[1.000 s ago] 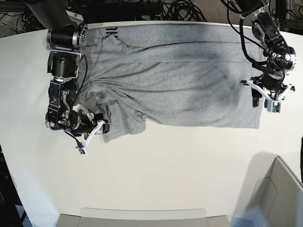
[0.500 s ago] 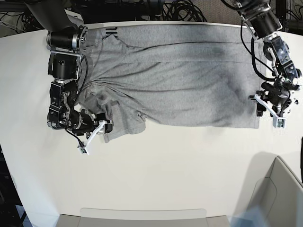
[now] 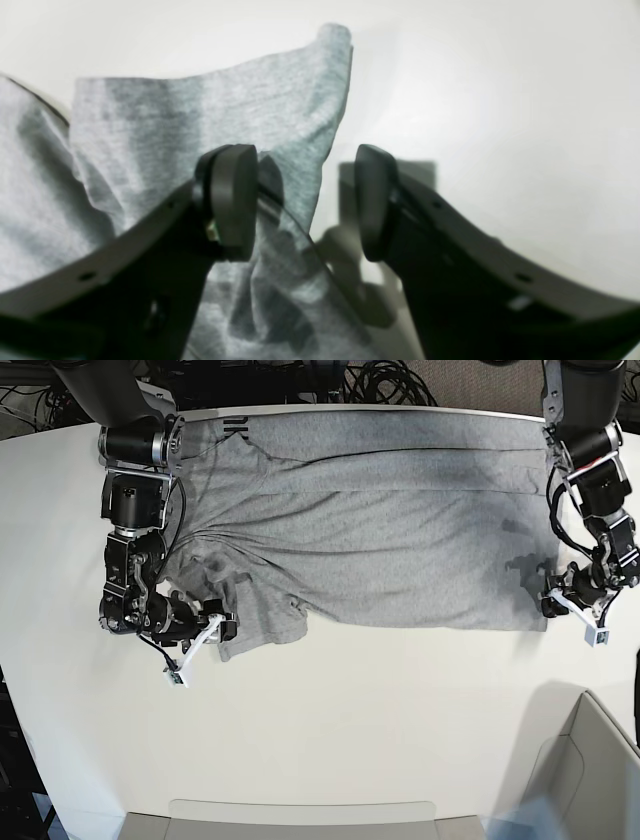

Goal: Fold the T-shirt properly
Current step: 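Lower the left gripper to the shirt's side edge and grasp, then lift the side edges with both grippers and fold them over the shirt, then drag the folded strip with both grippers away from the robot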

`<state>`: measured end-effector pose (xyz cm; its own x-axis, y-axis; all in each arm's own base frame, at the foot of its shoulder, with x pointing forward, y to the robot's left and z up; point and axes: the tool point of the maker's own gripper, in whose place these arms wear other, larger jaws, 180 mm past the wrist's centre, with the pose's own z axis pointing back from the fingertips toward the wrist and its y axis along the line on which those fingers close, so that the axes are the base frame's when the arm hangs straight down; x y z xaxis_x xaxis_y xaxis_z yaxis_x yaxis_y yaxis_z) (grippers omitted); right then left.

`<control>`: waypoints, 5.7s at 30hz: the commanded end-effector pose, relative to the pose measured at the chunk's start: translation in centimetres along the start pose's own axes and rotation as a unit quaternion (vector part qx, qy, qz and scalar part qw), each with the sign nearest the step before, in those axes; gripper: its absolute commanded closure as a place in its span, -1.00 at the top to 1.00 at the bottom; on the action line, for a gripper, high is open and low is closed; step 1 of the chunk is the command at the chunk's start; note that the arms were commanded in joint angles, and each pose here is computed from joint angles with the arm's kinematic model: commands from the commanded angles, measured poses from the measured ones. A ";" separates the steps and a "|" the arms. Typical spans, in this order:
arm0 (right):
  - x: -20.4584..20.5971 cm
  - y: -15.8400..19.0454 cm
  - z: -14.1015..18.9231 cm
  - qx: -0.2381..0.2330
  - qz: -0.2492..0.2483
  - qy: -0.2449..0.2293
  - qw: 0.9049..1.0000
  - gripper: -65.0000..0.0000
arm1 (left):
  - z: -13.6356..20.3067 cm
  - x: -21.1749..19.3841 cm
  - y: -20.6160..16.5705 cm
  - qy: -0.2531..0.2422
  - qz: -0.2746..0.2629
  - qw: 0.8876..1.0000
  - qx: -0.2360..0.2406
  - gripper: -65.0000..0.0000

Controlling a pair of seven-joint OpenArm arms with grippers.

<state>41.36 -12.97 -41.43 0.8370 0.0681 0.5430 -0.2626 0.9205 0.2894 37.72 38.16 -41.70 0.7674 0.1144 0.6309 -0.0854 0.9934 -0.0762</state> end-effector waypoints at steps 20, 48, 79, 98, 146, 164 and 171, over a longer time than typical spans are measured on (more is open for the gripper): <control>1.1 0.6 0.1 0.001 0.010 -0.004 1.000 -0.04 | -1.6 -1.5 -2.9 0.025 0.019 0.999 -0.031 0.02; 3.5 2.3 0.0 -0.003 0.075 0.000 0.997 -1.00 | -1.9 -3.6 -3.6 0.050 -0.004 0.998 -0.035 -1.00; 14.2 0.3 5.4 -0.046 0.111 -0.088 0.989 -1.00 | 2.0 7.5 -1.1 -0.054 -0.023 0.998 0.002 -1.00; 11.3 1.8 9.1 -0.094 0.128 -0.102 0.982 -1.00 | 5.1 4.8 1.5 -0.035 -0.038 0.997 0.050 -1.00; -1.0 3.3 14.3 -0.139 0.147 -0.041 0.978 -1.00 | 13.3 -4.9 2.3 0.019 -0.166 0.977 0.134 -1.00; -7.4 2.6 15.7 -0.105 0.094 -0.014 0.990 -1.00 | 14.4 -9.4 0.1 0.048 -0.181 0.975 0.119 -1.00; -9.4 2.5 15.6 -0.103 0.086 0.008 0.991 -1.00 | 14.7 -11.2 0.1 0.069 -0.182 0.974 0.116 -1.00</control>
<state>24.68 -17.03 -34.57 0.8200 0.2269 0.5254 -0.2948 0.9543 0.0480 19.20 36.30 -38.55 0.8629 -0.2130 0.4583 0.0825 0.9540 0.2881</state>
